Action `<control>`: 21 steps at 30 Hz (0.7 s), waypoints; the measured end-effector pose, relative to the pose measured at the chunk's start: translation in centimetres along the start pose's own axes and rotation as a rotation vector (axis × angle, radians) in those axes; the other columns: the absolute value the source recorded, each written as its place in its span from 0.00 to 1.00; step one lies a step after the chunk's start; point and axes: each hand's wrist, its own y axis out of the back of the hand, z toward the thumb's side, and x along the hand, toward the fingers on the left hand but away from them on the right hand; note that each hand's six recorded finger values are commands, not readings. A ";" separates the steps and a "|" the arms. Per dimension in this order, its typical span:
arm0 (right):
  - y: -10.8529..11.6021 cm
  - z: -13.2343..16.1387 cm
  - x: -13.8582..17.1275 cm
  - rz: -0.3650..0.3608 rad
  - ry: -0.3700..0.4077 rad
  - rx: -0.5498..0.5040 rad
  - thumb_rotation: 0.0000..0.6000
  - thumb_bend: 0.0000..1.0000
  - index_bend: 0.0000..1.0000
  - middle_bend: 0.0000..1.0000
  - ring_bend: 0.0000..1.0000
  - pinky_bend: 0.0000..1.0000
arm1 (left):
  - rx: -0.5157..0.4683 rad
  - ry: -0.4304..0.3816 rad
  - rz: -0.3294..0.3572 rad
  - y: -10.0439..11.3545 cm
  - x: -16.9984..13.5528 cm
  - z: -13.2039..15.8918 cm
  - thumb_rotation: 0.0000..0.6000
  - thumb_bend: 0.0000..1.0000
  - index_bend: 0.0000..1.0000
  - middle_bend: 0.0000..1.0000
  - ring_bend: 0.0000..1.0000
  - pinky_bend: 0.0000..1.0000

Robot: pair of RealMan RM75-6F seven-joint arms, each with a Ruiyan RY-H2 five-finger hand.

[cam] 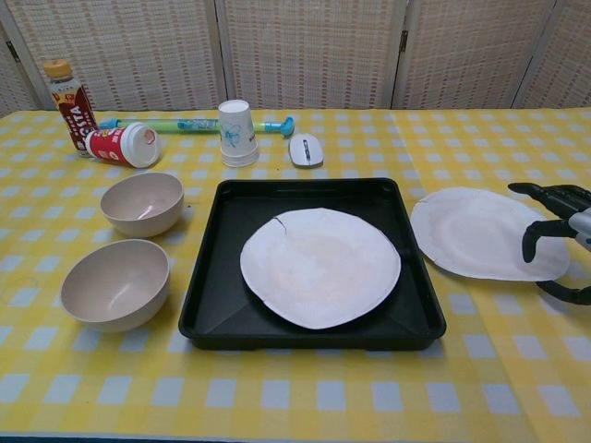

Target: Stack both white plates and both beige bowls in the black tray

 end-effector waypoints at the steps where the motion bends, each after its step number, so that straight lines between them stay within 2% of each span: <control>1: 0.0 0.0 -0.2 0.002 0.001 0.001 1.00 0.36 0.52 0.00 0.00 0.00 | -0.002 0.001 -0.003 -0.1 0.0 0.0 1.00 0.39 0.00 0.02 0.00 0.00; 9: 0.3 0.4 -1.0 -0.021 0.013 -0.006 1.00 0.43 0.60 0.06 0.04 0.00 | -0.007 0.000 -0.009 -0.2 0.1 0.1 1.00 0.39 0.00 0.02 0.00 0.00; 14: 0.6 0.6 -1.3 -0.038 0.022 -0.027 1.00 0.53 0.69 0.13 0.09 0.00 | -0.012 0.004 -0.001 0.0 0.1 0.0 1.00 0.39 0.00 0.02 0.00 0.00; 21: 0.9 0.8 -1.6 -0.054 0.035 -0.029 1.00 0.54 0.72 0.15 0.09 0.00 | -0.013 0.008 0.007 0.2 -0.2 -0.1 1.00 0.39 0.00 0.02 0.00 0.00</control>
